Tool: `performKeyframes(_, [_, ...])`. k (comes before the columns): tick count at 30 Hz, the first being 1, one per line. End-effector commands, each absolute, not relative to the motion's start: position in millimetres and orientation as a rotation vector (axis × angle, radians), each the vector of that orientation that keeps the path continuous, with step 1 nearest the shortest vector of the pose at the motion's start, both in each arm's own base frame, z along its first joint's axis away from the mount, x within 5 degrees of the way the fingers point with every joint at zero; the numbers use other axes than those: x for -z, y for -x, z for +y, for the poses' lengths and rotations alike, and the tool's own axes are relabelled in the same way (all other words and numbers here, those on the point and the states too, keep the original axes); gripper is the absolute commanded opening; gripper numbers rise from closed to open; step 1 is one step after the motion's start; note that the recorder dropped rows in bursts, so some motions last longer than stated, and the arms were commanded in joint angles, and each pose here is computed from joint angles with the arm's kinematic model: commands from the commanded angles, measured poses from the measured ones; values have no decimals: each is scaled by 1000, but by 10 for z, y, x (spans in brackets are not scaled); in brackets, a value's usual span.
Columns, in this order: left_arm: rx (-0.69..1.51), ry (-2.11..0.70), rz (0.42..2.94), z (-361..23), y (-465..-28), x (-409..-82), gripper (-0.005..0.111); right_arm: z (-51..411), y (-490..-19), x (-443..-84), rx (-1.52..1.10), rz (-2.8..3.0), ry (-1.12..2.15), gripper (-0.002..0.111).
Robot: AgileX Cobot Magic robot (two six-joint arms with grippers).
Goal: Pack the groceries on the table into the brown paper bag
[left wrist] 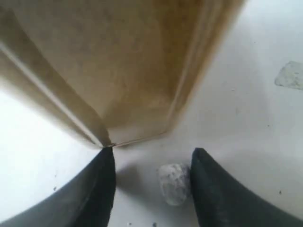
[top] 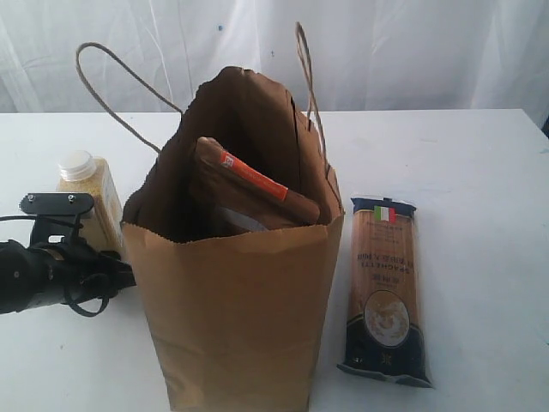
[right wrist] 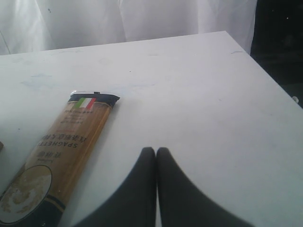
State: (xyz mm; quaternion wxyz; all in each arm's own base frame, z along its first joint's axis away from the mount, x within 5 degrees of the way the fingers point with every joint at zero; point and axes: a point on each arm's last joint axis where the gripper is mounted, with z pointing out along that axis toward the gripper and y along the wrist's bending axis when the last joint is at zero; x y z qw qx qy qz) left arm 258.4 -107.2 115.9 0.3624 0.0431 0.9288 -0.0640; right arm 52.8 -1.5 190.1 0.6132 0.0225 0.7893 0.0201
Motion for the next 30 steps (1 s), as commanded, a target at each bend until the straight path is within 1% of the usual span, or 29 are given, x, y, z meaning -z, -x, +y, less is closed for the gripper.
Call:
performKeyframes(1, [166,-145,2512,-1071,-2493,-1031,38,-16,-526,-1903,-45,1810,-55,0])
performKeyframes(5, [159,-185,2523,-1073,-2482,-1024,22,-16,-526,-1903,-45,1810,-55,0])
performKeyframes(7, [164,-205,2544,-1079,-2463,-1012,9,-16,-526,-1903,-45,1810,-55,0])
performKeyframes(8, [171,-209,2558,-1082,-2450,-1016,1,-16,-526,-1903,-45,1810,-55,0])
performKeyframes(11, [196,-270,2585,-1096,-2399,-1077,0,-16,-526,-1903,-45,1810,-55,0])
performKeyframes(13, [220,-308,2579,-1104,-2364,-1186,0,-16,-526,-1903,-45,1810,-55,0])
performKeyframes(23, [399,-390,2431,-1048,-1991,-2065,0,-16,-526,-1903,-45,1810,-55,0])
performKeyframes(27, [479,-392,2331,-974,-1743,-2420,0,-16,-526,-1903,-45,1810,-55,0])
performKeyframes(30, [531,-426,2285,-910,-1516,-2615,0,-16,-526,-1903,-45,1810,-55,0])
